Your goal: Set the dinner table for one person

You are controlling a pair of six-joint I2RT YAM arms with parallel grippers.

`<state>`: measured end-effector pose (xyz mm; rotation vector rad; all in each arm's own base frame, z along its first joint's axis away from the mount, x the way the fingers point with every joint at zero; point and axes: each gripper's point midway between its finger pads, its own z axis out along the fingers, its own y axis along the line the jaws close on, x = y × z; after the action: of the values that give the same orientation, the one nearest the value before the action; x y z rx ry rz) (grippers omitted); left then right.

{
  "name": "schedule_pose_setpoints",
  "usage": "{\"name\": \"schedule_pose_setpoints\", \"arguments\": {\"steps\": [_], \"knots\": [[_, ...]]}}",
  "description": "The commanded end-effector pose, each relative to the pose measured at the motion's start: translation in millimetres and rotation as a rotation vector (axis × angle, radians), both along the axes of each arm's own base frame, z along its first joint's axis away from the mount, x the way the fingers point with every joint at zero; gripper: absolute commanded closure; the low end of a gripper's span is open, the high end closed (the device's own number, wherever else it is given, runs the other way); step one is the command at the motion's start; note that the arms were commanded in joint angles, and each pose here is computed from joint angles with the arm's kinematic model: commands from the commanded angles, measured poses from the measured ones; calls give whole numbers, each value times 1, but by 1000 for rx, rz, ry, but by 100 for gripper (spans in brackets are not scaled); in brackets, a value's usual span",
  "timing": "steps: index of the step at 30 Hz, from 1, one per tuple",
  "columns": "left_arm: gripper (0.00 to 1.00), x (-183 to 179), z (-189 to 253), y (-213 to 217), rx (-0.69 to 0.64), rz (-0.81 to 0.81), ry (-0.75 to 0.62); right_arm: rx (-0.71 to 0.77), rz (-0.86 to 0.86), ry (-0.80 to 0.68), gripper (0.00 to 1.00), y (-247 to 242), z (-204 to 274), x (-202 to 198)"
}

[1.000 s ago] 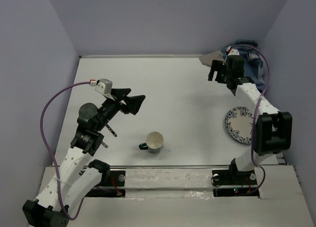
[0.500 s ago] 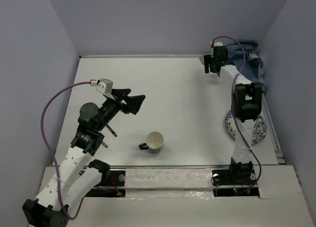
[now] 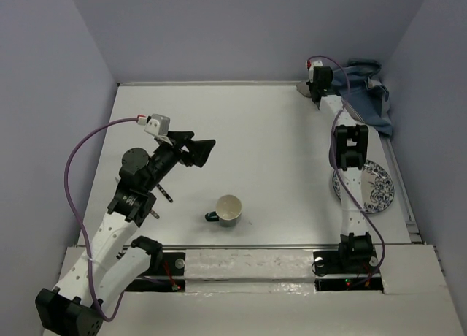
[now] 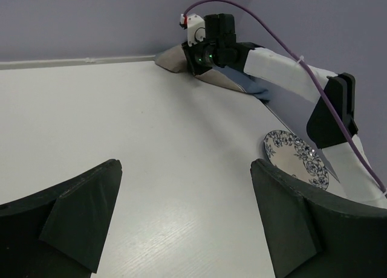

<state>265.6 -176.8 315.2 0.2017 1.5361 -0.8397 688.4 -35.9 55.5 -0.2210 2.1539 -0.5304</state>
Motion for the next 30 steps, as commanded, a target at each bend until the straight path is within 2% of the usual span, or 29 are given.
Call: {"name": "schedule_pose_setpoints", "arguments": {"steps": [1,2,3,4,5,6,9,10,11,15,20,22,23,25,26,27,30], "knots": [[1,4,27,8,-39,25,-70,51,30,-34,100,0,19,7],[1,5,27,9,-41,26,-70,85,55,-40,100,7,24,5],[1,6,27,9,-44,21,-69,109,102,-140,100,27,77,8],[1,8,25,10,-42,24,-65,157,194,-164,100,49,92,6],[1,10,25,12,-39,32,-63,187,275,-152,100,69,89,-4],[1,11,24,12,-36,35,-60,239,423,-226,100,107,148,-18],[1,13,24,17,-31,57,-59,313,576,-265,100,144,200,-54],[1,14,24,18,-31,65,-57,371,669,-280,100,165,226,-79],[1,16,23,21,-31,80,-50,407,709,-276,100,173,233,-91],[1,23,17,30,-40,135,-16,525,829,-178,100,215,216,-129],[1,31,8,40,-36,209,30,637,918,79,100,271,137,-169],[1,34,4,43,-34,233,48,664,935,134,100,282,124,-183],[1,35,3,46,-35,248,57,670,922,173,91,283,109,-193],[1,39,-1,52,-34,290,78,670,911,167,59,290,114,-201],[1,41,-3,55,-36,310,87,686,888,172,16,288,111,-205],[1,43,-5,56,-35,322,96,687,892,175,1,294,111,-211],[1,50,-11,64,-34,378,137,703,863,144,0,292,126,-223]]}}
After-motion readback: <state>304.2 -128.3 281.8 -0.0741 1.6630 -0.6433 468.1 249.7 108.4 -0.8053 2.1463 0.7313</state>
